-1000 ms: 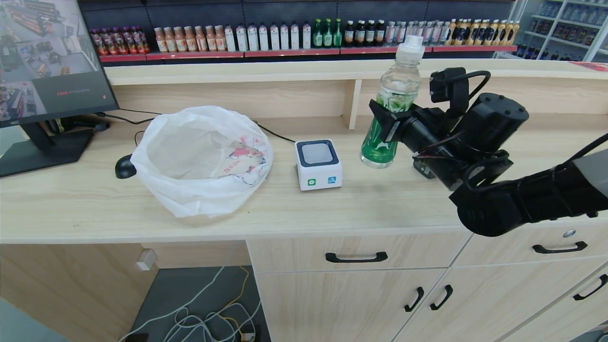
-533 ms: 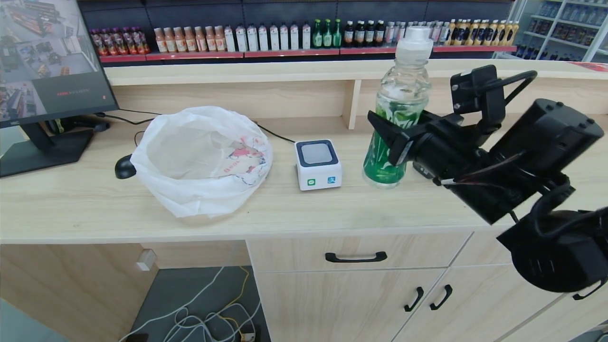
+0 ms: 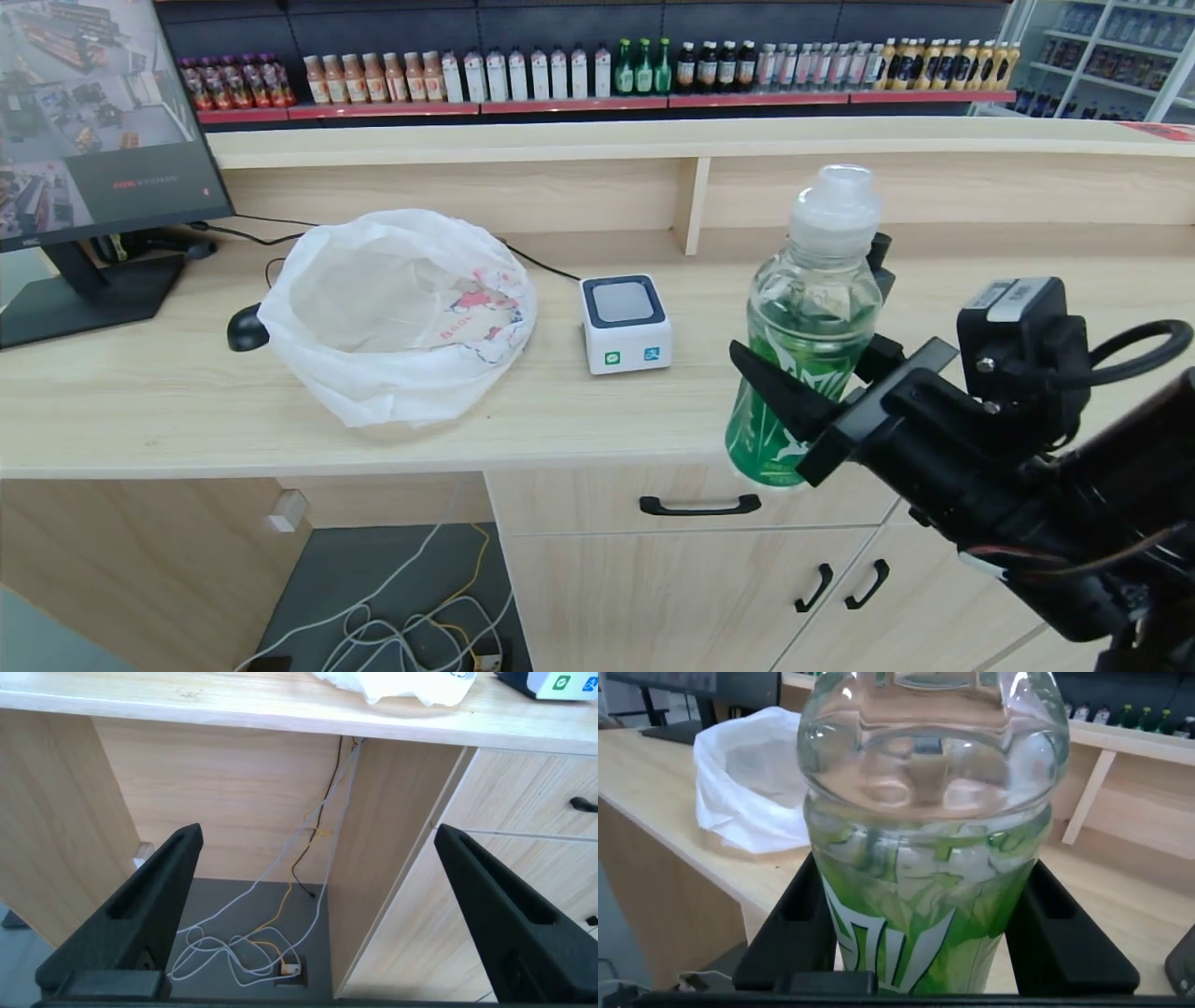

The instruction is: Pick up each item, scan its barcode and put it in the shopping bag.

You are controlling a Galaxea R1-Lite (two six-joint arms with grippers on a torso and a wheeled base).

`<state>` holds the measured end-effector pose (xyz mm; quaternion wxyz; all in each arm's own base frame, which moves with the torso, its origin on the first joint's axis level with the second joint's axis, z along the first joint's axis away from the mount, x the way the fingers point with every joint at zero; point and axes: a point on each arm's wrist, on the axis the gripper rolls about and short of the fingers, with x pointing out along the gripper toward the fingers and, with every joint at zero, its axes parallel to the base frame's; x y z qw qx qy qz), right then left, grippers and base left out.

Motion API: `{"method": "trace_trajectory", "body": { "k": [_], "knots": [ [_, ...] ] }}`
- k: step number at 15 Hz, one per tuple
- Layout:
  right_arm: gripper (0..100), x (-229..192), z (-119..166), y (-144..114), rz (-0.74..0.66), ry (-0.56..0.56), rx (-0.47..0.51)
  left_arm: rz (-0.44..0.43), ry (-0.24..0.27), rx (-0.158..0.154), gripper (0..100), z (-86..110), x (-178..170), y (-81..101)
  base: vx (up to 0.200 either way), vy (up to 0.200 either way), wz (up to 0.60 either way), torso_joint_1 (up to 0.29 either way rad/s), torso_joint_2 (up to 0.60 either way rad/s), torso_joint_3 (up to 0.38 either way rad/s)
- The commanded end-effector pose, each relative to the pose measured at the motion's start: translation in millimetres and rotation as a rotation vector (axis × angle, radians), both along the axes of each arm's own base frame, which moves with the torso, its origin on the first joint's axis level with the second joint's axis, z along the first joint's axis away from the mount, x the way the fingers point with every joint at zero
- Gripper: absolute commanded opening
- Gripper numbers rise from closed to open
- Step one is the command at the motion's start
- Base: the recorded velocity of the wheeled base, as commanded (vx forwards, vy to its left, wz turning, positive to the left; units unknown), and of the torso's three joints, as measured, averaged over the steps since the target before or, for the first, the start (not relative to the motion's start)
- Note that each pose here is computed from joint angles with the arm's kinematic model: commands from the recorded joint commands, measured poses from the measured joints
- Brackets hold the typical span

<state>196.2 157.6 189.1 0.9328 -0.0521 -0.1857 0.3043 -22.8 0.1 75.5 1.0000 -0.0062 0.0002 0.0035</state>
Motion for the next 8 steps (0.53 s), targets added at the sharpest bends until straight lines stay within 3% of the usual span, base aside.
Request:
{"method": "trace_trajectory", "body": {
  "k": [1, 8],
  "knots": [
    [0, -13, -2, -10, 0.009, 0.017, 0.002, 0.001, 0.000, 0.000, 100, 0.0, 0, 0.0, 0.000, 0.000, 0.00, 0.000, 0.00, 0.000],
    [0, -45, -20, -36, 0.031, 0.120, 0.003, 0.001, 0.000, 0.000, 100, 0.0, 0, 0.0, 0.000, 0.000, 0.00, 0.000, 0.00, 0.000]
  ]
}}
